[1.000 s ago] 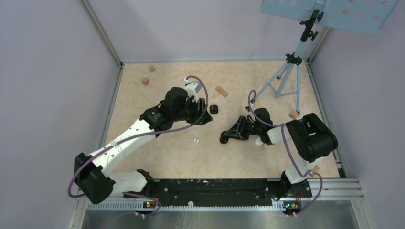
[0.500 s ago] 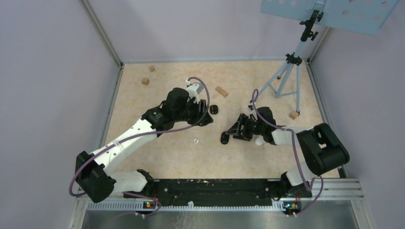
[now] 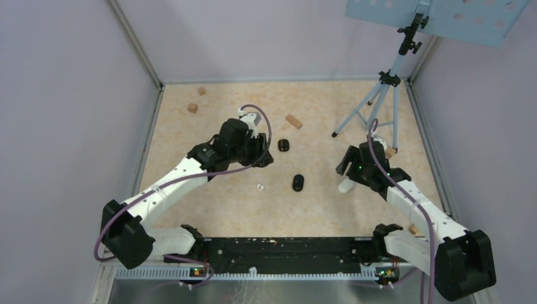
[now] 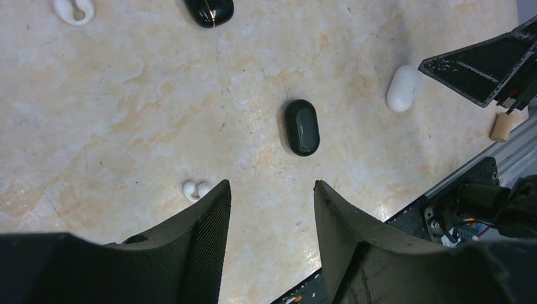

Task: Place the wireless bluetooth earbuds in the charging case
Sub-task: Place the charging case with the earbuds at the center of the board, then pick up the charging case from the center of the board, then pass from the right arm to the left

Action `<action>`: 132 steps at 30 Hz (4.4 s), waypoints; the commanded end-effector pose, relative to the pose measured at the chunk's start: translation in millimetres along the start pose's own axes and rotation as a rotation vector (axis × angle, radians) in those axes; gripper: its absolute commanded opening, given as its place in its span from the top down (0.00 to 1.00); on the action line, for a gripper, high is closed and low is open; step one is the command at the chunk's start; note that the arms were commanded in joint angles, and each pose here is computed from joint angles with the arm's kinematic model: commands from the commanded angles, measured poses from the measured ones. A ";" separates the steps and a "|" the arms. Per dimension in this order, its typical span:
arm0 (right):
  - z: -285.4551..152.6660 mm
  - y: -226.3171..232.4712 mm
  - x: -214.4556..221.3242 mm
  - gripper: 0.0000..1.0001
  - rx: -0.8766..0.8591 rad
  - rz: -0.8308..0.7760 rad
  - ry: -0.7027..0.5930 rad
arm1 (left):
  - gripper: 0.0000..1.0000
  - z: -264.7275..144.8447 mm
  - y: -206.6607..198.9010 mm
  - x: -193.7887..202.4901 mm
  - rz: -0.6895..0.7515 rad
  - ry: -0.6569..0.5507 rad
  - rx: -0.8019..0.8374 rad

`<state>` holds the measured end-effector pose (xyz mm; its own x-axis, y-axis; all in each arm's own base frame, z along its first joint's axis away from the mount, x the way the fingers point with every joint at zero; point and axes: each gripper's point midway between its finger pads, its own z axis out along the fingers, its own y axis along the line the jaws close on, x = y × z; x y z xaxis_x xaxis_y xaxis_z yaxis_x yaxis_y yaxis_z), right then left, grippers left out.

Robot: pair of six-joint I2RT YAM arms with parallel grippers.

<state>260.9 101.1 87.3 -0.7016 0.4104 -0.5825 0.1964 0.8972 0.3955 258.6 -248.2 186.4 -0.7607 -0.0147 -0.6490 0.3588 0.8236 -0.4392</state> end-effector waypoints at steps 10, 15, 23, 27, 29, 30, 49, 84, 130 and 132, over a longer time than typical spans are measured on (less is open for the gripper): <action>-4.8 -49.3 41.8 0.29 0.166 0.109 0.053 | 0.40 8.2 7.8 3.8 -0.004 0.011 -0.024; -2.4 -41.7 39.7 0.28 0.124 0.087 0.052 | 0.39 11.8 9.5 11.0 -0.007 0.059 -0.035; 7.7 -31.5 36.0 0.30 0.090 0.028 0.082 | 0.37 15.6 28.3 13.3 -0.041 0.062 -0.131; 13.1 -27.8 39.6 0.30 0.075 0.003 0.116 | 0.37 15.4 30.0 12.1 -0.037 0.066 -0.140; 14.9 -26.9 40.2 0.31 0.068 -0.003 0.120 | 0.36 14.1 31.1 12.1 -0.036 0.058 -0.144; 15.5 -25.2 39.9 0.31 0.057 -0.011 0.120 | 0.36 14.2 34.2 13.1 -0.037 0.058 -0.157; 23.9 -42.9 40.1 0.49 0.215 -0.120 0.156 | 0.32 24.6 41.4 24.7 -0.086 0.090 -0.153; 24.4 -22.6 60.8 0.46 0.215 -0.242 0.182 | 0.31 43.0 19.1 36.1 -0.172 0.169 -0.030; -42.6 167.9 69.6 0.80 -0.658 -0.501 0.057 | 0.35 55.2 -57.3 38.5 -0.412 0.211 0.474; -42.0 170.1 72.7 0.81 -0.665 -0.515 0.069 | 0.35 55.8 -58.1 41.2 -0.415 0.216 0.485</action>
<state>210.2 257.2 116.5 -0.6936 -0.0589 -0.7180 -0.5143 0.7383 0.4363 232.4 -322.2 139.6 -0.9691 -0.1173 -0.2172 0.1355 0.4828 -0.8652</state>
